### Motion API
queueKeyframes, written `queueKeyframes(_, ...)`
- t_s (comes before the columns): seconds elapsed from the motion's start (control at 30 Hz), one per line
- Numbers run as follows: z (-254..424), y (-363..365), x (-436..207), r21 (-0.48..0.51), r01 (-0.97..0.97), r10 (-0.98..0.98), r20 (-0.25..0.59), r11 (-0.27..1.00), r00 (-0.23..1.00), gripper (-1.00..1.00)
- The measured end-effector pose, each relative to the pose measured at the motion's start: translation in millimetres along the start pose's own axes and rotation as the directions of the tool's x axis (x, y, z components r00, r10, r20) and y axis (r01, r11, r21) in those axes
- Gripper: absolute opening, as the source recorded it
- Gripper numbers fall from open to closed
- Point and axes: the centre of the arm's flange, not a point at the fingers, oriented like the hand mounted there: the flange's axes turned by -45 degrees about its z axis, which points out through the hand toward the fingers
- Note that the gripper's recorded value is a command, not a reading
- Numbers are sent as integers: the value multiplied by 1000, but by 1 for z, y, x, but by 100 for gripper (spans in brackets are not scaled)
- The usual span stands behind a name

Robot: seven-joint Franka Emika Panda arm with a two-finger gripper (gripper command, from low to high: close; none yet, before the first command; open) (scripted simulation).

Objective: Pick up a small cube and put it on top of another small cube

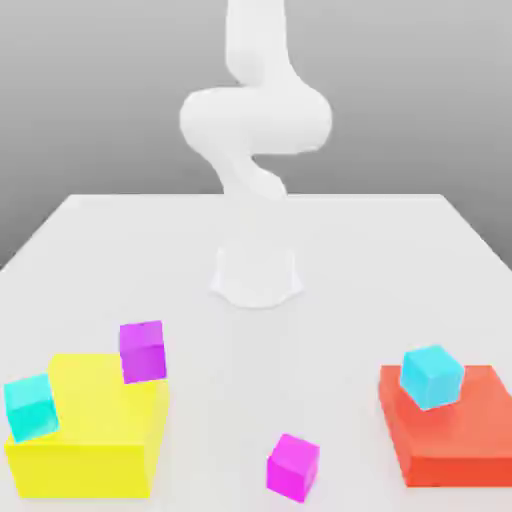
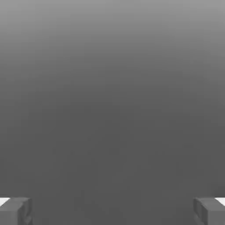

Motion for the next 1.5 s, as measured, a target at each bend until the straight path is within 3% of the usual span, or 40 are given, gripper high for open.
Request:
queueKeyframes(0.23,147,-10,-30,155,238,-264,172,959,949,0)
queueKeyframes(0.47,271,-31,-98,316,430,-516,280,846,809,0)
queueKeyframes(0.83,400,-46,-252,552,622,-832,343,555,437,0)
queueKeyframes(1.0,445,-46,-297,568,631,-849,342,529,403,0)
queueKeyframes(1.03,451,-46,-303,569,630,-849,342,529,403,-100)
queueKeyframes(1.27,451,-47,-303,571,629,-849,342,528,402,-100)
queueKeyframes(1.43,411,-46,-268,571,629,-850,341,527,402,-100)
queueKeyframes(1.5,393,-75,-257,607,654,-891,284,453,354,-100)
